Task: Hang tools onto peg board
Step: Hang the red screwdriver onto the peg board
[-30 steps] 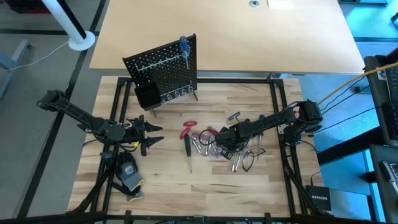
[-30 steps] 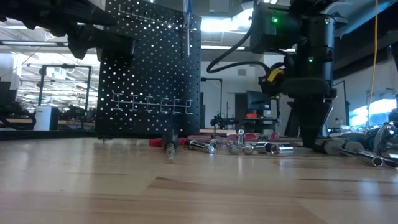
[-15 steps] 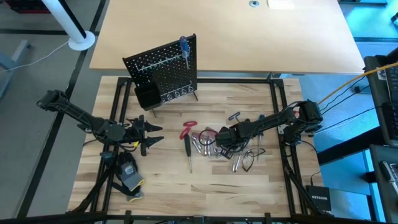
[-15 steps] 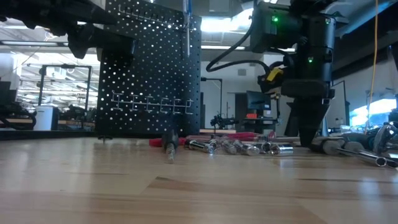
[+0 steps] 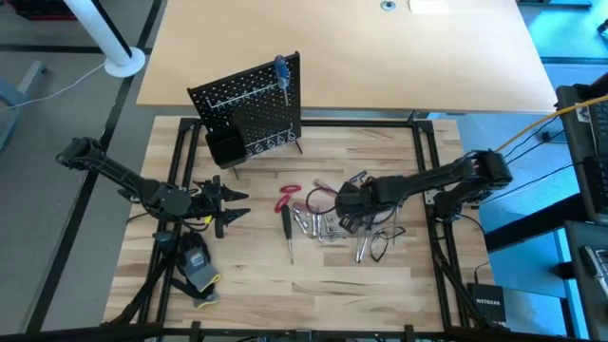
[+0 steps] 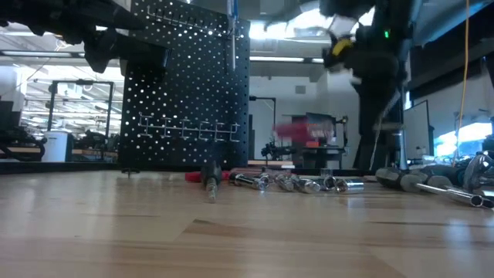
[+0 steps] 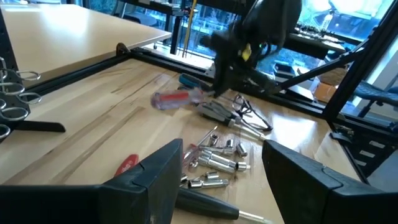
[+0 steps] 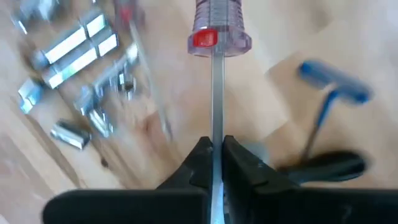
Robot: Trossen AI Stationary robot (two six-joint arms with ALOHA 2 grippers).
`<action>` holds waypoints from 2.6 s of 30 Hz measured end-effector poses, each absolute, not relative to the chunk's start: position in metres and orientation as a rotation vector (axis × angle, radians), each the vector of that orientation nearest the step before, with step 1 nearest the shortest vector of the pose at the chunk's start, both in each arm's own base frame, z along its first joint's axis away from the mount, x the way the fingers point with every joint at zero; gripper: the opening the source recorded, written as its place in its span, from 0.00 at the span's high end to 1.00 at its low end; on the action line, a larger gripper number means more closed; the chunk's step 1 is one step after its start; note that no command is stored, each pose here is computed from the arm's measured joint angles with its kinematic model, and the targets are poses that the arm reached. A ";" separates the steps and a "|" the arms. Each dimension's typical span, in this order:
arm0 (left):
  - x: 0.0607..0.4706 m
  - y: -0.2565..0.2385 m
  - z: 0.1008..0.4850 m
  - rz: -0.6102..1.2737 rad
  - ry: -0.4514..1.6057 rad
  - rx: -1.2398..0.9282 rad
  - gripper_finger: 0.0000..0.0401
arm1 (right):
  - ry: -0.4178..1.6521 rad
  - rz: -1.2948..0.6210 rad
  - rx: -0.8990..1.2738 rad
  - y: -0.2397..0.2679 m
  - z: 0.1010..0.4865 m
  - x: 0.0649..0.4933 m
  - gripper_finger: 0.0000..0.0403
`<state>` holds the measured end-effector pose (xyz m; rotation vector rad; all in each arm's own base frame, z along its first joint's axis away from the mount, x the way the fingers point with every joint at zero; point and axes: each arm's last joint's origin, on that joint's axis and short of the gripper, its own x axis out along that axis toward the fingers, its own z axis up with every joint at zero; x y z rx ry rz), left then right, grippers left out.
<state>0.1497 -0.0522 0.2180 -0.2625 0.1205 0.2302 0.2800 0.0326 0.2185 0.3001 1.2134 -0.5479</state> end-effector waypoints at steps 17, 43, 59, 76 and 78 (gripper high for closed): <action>0.150 -0.052 0.219 0.230 0.115 -0.266 0.48 | 0.415 -0.416 0.018 -0.004 0.290 0.339 0.95; 0.153 -0.053 0.215 0.236 0.137 -0.261 0.48 | -0.298 -0.395 0.004 -0.096 0.303 0.383 0.95; 0.153 -0.053 0.214 0.236 0.139 -0.260 0.48 | -0.239 -0.506 0.002 -0.122 0.307 0.424 0.95; 0.153 -0.053 0.215 0.236 0.137 -0.265 0.48 | -0.239 -0.580 0.050 -0.139 0.305 0.419 0.95; 0.153 -0.053 0.215 0.236 0.138 -0.256 0.48 | -0.243 -0.580 0.051 -0.139 0.305 0.419 0.95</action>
